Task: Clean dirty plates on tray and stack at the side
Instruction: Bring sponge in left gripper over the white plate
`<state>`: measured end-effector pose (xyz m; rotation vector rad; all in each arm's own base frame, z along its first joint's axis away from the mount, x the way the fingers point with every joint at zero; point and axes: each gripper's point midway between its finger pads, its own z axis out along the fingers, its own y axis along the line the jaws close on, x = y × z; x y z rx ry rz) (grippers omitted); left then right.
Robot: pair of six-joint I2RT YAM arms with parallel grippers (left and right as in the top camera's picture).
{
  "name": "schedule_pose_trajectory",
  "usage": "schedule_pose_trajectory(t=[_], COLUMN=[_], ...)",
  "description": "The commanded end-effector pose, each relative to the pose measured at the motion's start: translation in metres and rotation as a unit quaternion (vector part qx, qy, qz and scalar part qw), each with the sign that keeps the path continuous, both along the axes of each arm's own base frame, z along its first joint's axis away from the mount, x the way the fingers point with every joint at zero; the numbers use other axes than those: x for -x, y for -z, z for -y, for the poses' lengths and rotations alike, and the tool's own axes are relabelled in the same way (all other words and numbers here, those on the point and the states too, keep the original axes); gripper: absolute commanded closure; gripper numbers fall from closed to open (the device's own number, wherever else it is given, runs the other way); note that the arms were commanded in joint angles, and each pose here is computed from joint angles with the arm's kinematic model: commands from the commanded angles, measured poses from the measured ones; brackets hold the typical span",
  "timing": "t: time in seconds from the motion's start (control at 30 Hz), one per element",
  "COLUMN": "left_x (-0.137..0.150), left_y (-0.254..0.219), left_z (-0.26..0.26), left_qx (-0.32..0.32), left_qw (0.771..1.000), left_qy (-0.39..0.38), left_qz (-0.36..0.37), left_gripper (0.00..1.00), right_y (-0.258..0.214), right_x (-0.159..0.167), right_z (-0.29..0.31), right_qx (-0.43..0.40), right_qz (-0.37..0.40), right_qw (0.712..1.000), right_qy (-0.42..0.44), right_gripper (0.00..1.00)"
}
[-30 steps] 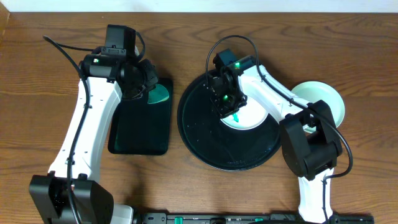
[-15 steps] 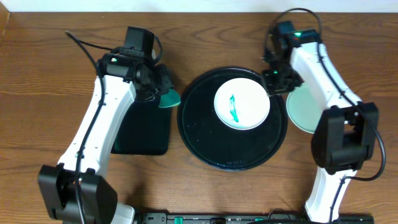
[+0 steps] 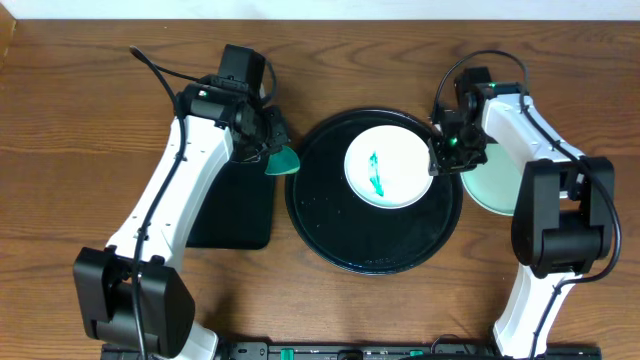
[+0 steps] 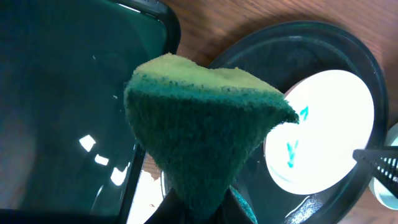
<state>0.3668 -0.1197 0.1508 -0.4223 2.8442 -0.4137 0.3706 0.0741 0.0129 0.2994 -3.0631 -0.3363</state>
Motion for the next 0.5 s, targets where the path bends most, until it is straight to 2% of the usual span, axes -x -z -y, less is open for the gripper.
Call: schedule_pose_trajectory(t=[0.0,0.07,0.13,0.3,0.47], left_x=[0.001,0.001,0.001,0.001,0.001], left_y=[0.0,0.0,0.0,0.0,0.0], left_z=[-0.002,-0.002,-0.002,-0.002,-0.001], left_qx=[-0.007,-0.007,-0.007,-0.007,-0.007], left_qw=[1.0,1.0,1.0,1.0,1.0], left_qy=[0.005,0.005,0.005,0.005,0.008], left_qz=[0.003,0.003,0.003,0.003,0.003], left_gripper=[0.93,0.93,0.93,0.93,0.93], right_y=[-0.004,-0.004,-0.004,0.005,0.013], right_x=[-0.003,-0.007,-0.012,-0.011,0.007], right_z=[-0.013,-0.015,-0.017,-0.037,-0.064], right_qx=[-0.022,-0.024,-0.028,-0.029,-0.022], right_qz=[0.014,0.021,0.028,0.03,0.01], right_qw=[0.999,0.999,0.999,0.999,0.999], right_qy=[-0.021,-0.011,0.001,0.028,0.023], right_gripper=[0.68,0.69,0.73,0.98,0.99])
